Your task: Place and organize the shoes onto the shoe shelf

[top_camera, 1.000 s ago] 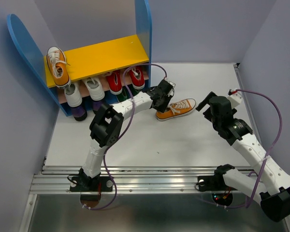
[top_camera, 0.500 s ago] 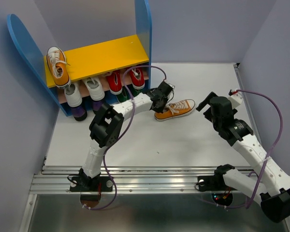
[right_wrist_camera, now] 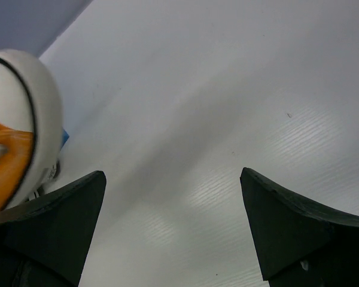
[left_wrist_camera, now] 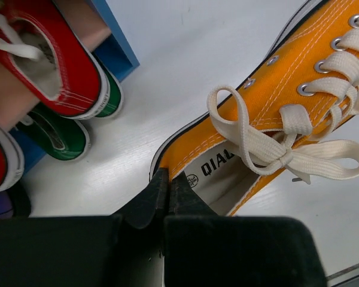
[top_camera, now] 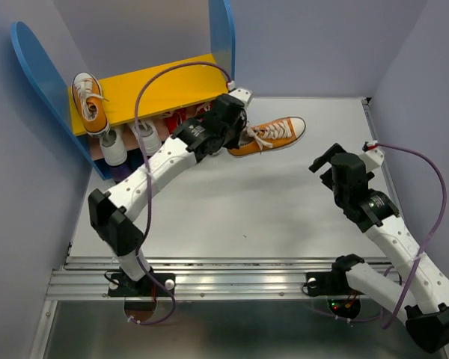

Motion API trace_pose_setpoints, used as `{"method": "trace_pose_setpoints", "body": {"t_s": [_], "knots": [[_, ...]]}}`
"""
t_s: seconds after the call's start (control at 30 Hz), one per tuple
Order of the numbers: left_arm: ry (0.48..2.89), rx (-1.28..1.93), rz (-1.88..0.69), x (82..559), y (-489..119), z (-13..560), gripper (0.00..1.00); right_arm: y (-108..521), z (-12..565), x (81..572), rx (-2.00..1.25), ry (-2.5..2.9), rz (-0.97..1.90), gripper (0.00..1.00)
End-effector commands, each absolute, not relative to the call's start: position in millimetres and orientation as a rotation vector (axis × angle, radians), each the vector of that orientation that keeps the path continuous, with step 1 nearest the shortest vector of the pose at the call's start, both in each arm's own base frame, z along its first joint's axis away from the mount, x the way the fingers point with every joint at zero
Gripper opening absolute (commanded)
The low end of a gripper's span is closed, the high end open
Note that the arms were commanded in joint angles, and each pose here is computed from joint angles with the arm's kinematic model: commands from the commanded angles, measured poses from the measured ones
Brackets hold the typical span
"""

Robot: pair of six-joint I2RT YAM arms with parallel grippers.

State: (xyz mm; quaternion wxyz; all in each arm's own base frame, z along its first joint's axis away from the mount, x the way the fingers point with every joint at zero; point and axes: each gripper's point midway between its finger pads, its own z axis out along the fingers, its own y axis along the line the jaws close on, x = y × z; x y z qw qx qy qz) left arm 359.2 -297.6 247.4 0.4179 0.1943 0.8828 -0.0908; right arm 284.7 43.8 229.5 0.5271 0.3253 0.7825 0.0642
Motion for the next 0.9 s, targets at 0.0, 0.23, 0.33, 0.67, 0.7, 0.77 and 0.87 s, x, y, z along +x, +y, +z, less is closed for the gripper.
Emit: {"method": "trace_pose_setpoints", "body": {"t_s": [0.0,0.23,0.33,0.67,0.7,0.77,0.87], "knots": [[2.011,0.330,-0.365,352,-278,353,0.00,25,239,278,0.853,1.776,0.112,1.00],[1.932,0.139,-0.361,357,-216,414,0.00,7,252,267,0.928,1.671,0.099,1.00],[1.898,0.020,-0.343,366,-182,435,0.00,3,258,263,0.931,1.646,0.099,1.00],[1.711,-0.263,-0.329,367,-104,494,0.00,3,257,264,0.923,1.657,0.082,1.00],[1.708,-0.301,-0.305,368,-92,493,0.00,3,256,265,0.924,1.659,0.082,1.00],[1.709,-0.364,-0.283,370,-78,490,0.00,5,254,267,0.922,1.671,0.082,1.00],[1.712,-0.451,-0.262,372,-58,482,0.00,8,252,269,0.919,1.685,0.080,1.00]]}}
